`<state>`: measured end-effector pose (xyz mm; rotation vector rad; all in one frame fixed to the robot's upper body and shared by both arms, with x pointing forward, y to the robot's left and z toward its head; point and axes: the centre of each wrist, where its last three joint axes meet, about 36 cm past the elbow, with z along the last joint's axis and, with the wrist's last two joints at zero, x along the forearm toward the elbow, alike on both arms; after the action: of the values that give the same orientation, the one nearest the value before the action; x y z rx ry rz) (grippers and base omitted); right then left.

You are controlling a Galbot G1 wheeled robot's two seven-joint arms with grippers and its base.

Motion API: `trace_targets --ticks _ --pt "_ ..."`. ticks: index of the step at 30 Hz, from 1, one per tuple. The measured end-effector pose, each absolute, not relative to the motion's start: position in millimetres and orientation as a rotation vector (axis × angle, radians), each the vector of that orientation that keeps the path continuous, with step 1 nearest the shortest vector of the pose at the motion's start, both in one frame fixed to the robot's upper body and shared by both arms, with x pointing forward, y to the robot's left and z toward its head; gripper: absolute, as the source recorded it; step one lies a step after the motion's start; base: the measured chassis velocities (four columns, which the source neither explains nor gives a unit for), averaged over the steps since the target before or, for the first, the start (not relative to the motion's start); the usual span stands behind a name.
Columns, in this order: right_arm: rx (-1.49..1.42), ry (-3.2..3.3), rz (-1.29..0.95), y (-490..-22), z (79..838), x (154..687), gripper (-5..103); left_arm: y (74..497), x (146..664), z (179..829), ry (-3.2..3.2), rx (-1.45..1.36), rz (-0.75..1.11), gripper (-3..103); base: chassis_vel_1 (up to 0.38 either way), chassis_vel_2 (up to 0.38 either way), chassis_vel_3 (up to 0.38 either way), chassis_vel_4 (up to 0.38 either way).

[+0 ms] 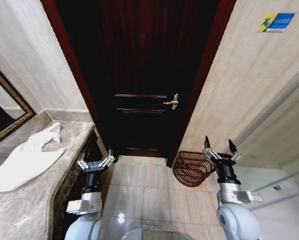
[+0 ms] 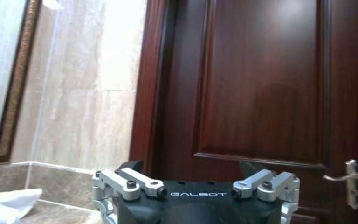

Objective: Discard the used towel into the hamper.

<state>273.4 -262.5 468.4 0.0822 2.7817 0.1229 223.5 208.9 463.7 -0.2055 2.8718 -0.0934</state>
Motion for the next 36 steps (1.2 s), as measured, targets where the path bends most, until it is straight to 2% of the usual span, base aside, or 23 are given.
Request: trace_targets --ticks 36 --pt "0.082 2.777 0.135 -267.1 462.6 282.0 100 211.2 226.3 460.4 2.883 -0.235 -0.092 100 0.097 0.094 0.099 0.096"
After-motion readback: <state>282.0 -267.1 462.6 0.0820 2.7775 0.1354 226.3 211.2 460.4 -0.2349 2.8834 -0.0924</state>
